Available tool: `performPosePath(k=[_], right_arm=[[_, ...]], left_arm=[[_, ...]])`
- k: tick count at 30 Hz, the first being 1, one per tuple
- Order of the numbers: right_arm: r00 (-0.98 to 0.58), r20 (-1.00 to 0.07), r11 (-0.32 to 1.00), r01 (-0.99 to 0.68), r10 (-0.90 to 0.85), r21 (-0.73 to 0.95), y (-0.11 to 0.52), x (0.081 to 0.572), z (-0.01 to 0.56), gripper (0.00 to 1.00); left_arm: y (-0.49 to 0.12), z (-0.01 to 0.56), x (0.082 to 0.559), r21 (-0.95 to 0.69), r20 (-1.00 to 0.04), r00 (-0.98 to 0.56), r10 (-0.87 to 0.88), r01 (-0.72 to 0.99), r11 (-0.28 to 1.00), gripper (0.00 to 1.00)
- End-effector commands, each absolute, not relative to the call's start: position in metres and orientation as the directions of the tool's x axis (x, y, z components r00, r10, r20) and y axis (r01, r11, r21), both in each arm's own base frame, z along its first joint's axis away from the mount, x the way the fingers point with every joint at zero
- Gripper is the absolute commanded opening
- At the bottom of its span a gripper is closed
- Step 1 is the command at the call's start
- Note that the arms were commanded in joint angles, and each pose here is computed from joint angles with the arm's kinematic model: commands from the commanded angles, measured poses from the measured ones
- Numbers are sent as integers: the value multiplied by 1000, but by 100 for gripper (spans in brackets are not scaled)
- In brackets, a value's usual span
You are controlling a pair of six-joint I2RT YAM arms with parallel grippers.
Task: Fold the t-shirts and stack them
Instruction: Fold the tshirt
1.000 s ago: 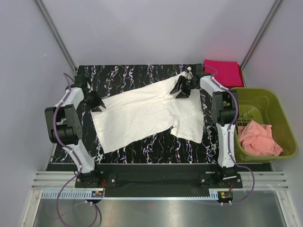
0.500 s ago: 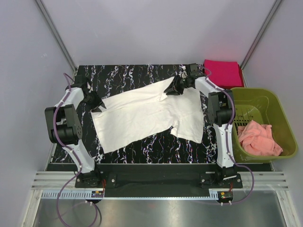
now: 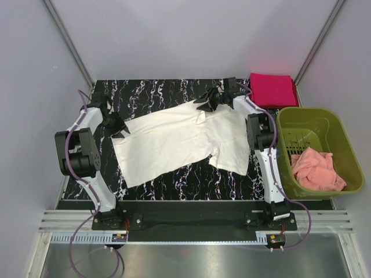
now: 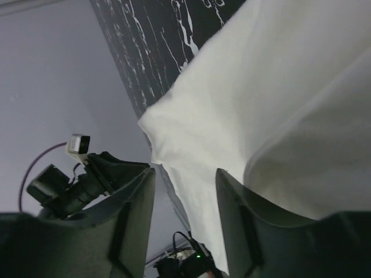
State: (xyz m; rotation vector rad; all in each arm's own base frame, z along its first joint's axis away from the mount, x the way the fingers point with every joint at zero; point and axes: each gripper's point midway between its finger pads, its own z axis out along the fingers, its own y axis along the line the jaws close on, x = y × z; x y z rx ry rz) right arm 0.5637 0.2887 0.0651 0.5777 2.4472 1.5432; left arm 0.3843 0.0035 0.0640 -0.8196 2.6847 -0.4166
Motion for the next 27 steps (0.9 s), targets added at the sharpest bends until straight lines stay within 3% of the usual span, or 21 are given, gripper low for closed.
performPosePath(k=[1, 3, 7, 10, 14, 22, 27], right_arm=[[-904, -203, 500, 14, 377, 866, 260, 560, 138, 56], [-892, -266, 567, -14, 364, 824, 238, 556, 149, 62], [-933, -267, 680, -34, 241, 732, 227, 526, 116, 66], [-937, -265, 680, -42, 227, 732, 226, 513, 110, 67], [-947, -238, 692, -24, 215, 722, 225, 511, 89, 65], [-949, -218, 649, -18, 228, 761, 243, 536, 74, 51], [-962, -174, 629, -3, 211, 777, 257, 525, 63, 50]], left_arm=[[1, 83, 386, -384, -257, -789, -558, -447, 808, 41], [1, 78, 382, -375, -247, -795, -554, -449, 811, 42], [0, 74, 379, -383, -241, -791, -562, -454, 804, 41], [-3, 73, 380, -393, -229, -792, -566, -456, 798, 42], [-3, 77, 381, -399, -238, -791, -564, -450, 799, 42], [-4, 81, 379, -401, -238, -791, -564, -449, 799, 42], [-3, 80, 379, -396, -240, -793, -561, -447, 802, 42]])
